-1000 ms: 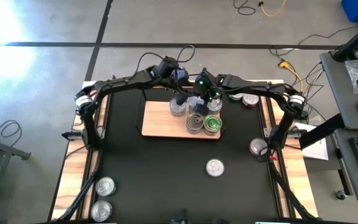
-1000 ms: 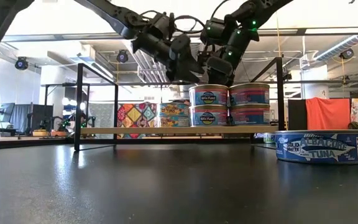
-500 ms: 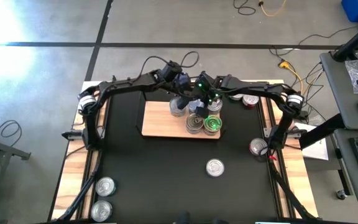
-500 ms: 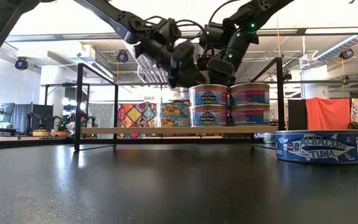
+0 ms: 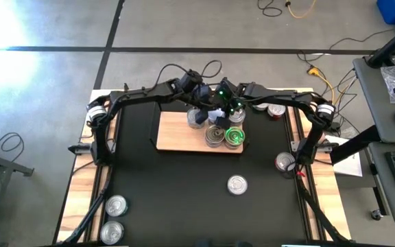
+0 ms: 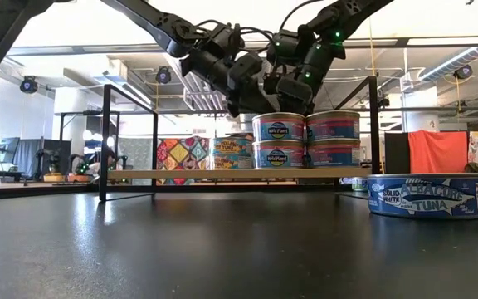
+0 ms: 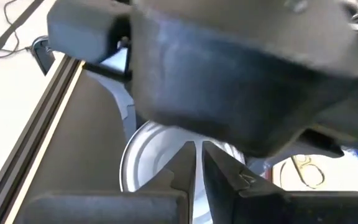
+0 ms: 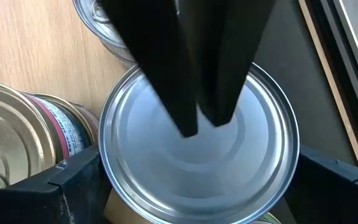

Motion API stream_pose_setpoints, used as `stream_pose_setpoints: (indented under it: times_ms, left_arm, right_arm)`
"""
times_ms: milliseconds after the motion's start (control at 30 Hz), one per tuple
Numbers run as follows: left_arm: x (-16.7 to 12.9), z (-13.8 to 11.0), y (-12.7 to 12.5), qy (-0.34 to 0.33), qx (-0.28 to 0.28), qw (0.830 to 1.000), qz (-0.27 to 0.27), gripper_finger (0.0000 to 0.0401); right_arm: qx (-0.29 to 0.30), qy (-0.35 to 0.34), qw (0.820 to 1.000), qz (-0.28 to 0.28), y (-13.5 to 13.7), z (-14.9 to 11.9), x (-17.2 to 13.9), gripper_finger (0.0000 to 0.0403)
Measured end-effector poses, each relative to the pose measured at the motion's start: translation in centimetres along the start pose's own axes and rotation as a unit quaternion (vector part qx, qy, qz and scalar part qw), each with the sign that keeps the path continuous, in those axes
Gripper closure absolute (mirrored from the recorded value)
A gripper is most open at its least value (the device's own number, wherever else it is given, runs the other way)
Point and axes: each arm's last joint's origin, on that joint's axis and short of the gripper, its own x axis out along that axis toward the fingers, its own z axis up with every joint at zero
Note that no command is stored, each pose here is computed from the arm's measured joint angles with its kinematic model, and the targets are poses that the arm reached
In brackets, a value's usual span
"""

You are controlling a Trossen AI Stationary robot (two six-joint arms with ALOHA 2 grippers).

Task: Stack canned seafood by type on shelf
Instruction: Put the bottom right green and white tuna can on the shelf

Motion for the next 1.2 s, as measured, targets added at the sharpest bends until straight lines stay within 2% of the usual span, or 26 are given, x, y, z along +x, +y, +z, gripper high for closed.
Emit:
stream_pose_setpoints:
  times_ms: [200,400,633,800,1200]
  left_arm:
    - [0.9,0.1,-0.5,-0.014,0.021,1.000,-0.006,0.0400]
    - [2.6,-1.1,0.0,0.004,0.024,1.000,-0.009,0.0401]
    - [2.5,-0.9,-0.2,0.000,0.063,0.998,-0.011,0.0401]
    - [2.2,-0.5,-0.4,-0.015,0.077,0.996,-0.032,0.0401]
    - [2.3,-0.8,-0.7,-0.005,0.099,0.994,-0.035,0.0401]
  right_arm:
    - [0.000,0.002,1.000,0.001,0.0,-0.1,0.1,0.0033]
    - [0.003,0.003,1.000,0.005,0.0,-0.1,0.1,0.0033]
    - [0.008,-0.004,1.000,0.016,0.1,0.0,0.1,0.0033]
    - [0.023,-0.003,1.000,0.017,0.1,-0.1,0.3,0.0033]
    - [0.029,0.010,0.999,0.028,0.1,-0.2,0.9,0.0032]
